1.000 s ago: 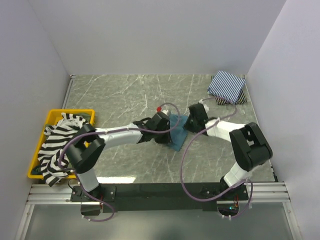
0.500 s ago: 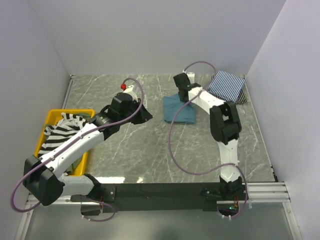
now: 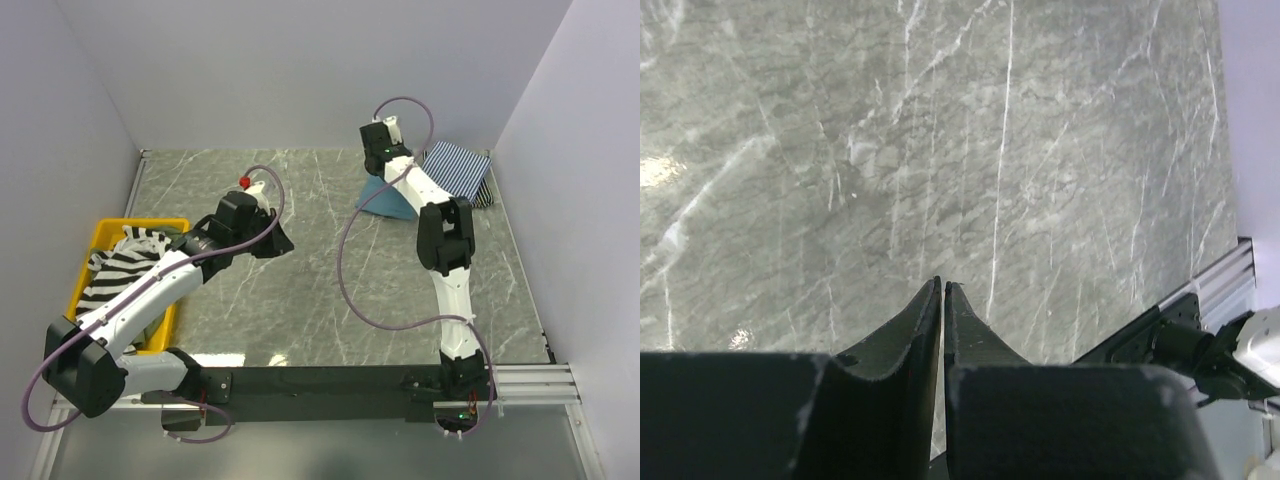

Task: Fold and stack the tank tops
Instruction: Neatly place the folded tank top to the corner

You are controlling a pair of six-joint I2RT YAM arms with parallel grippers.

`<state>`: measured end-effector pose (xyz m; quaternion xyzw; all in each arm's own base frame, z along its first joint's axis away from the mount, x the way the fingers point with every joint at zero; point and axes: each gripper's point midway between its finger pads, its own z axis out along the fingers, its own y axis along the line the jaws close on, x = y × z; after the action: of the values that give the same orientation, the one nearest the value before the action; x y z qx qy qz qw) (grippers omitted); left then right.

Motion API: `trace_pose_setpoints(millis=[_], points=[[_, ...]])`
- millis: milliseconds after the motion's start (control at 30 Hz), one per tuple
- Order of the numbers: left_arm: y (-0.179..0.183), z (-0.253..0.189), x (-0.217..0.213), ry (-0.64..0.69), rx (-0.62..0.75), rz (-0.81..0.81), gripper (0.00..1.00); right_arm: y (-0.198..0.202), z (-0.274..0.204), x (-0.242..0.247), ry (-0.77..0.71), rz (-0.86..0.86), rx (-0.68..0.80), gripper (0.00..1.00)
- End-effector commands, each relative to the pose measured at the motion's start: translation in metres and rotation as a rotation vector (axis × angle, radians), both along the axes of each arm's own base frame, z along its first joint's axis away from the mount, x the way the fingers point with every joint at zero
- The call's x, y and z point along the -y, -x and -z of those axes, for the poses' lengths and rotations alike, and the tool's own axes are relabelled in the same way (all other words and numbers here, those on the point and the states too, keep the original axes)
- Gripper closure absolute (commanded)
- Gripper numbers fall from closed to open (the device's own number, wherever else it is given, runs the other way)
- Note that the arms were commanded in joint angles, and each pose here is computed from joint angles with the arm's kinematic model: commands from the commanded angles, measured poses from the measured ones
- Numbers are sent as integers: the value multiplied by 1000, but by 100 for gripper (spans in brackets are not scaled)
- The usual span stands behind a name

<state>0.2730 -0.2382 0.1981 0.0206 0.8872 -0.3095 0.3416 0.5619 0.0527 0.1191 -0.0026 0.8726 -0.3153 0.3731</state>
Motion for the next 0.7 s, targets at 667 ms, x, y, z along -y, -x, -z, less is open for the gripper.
trace_pose_setpoints(millis=[667], points=[[6, 16, 5, -1, -17, 65, 89, -34, -102, 70, 163, 20, 184, 100]])
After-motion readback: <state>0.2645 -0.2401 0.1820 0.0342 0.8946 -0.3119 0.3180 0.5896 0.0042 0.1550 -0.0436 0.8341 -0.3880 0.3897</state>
